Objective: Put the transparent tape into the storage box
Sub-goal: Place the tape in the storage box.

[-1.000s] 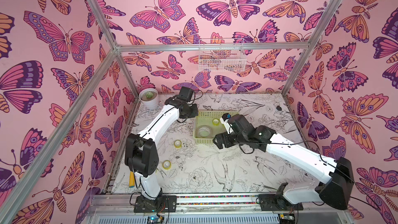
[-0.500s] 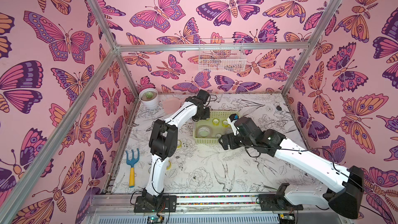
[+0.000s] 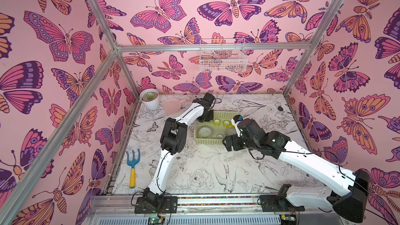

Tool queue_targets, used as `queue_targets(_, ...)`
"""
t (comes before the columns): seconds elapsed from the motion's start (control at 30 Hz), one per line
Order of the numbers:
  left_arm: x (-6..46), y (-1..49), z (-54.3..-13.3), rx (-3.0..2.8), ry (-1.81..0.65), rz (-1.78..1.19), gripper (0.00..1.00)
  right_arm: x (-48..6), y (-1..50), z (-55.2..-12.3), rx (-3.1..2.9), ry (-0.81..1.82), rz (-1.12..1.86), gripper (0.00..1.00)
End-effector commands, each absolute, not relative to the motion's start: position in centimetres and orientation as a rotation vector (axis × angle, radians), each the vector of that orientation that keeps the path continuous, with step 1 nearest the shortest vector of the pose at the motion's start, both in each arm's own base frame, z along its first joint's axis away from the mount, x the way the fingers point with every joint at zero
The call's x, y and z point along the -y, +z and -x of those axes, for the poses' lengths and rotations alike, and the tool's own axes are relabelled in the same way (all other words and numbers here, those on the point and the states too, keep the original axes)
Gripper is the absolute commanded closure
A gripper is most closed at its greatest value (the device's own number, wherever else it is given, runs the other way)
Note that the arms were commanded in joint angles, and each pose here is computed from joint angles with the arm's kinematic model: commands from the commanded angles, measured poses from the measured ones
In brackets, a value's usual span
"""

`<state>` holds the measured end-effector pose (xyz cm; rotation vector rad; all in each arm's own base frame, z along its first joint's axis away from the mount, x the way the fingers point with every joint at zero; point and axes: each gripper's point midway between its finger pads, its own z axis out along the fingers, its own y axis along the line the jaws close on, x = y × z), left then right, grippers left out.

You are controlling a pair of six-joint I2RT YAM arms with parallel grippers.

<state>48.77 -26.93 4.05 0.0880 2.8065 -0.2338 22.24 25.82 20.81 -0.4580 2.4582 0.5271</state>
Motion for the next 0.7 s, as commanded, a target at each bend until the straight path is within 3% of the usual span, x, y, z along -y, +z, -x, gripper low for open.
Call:
queue_targets(0.0,26.7,2.2,-48.4,-2.843,-0.177,-0.092,1.00,-24.9,20.5,-22.0,-2.475,0.491,0.436,0.01)
queue_targets(0.57,31.1,2.1,-46.9,-2.860,-0.308,-0.147,0.97,-25.1,20.1,-22.2,-2.483,0.492,0.445,0.01)
queue_targets(0.67,30.9,2.4,-46.9,-2.858,-0.300,-0.148,0.91,-25.2,20.0,-22.2,-2.484,0.498,0.445,0.01)
